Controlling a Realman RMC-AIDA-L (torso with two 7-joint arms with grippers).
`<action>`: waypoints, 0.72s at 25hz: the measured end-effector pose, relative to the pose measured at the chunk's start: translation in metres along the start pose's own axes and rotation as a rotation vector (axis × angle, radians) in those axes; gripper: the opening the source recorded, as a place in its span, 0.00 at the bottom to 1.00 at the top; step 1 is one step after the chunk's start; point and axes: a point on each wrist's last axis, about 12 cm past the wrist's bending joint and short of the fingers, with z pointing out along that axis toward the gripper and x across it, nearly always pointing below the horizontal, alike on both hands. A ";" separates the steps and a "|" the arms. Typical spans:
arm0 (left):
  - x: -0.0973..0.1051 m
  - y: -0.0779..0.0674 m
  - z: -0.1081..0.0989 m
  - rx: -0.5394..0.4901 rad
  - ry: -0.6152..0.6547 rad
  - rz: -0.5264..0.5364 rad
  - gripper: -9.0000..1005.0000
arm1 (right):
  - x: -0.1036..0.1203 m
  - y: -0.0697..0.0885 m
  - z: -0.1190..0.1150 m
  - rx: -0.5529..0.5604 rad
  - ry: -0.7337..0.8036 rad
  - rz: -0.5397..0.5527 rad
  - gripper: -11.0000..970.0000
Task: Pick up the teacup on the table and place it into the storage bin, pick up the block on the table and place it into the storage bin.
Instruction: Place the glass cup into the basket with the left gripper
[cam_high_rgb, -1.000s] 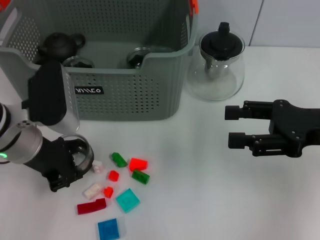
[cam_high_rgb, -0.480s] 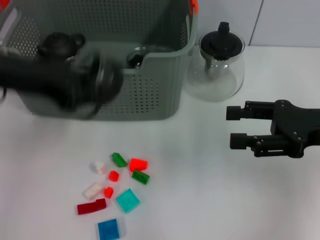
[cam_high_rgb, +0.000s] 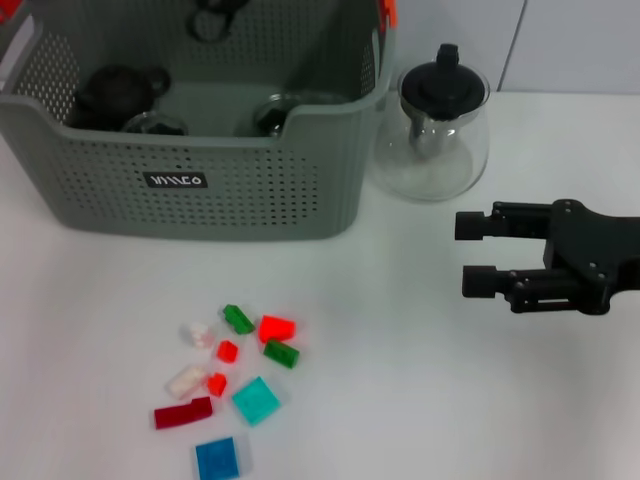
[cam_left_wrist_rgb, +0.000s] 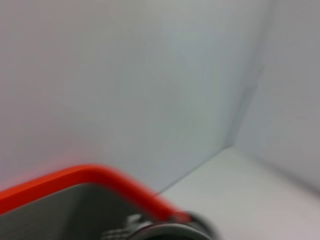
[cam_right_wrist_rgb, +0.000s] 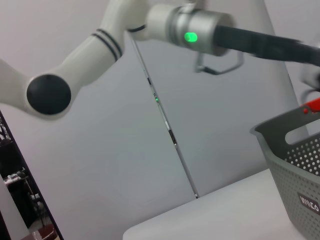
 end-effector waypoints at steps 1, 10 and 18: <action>-0.004 0.005 0.009 -0.047 0.021 0.001 0.05 | 0.000 0.000 0.000 0.001 0.000 0.001 0.82; -0.004 0.030 0.064 -0.319 0.119 0.018 0.06 | -0.003 -0.002 0.002 0.001 0.007 0.010 0.82; 0.016 0.031 0.094 -0.444 0.171 0.073 0.06 | -0.002 -0.002 0.003 0.001 0.005 0.025 0.82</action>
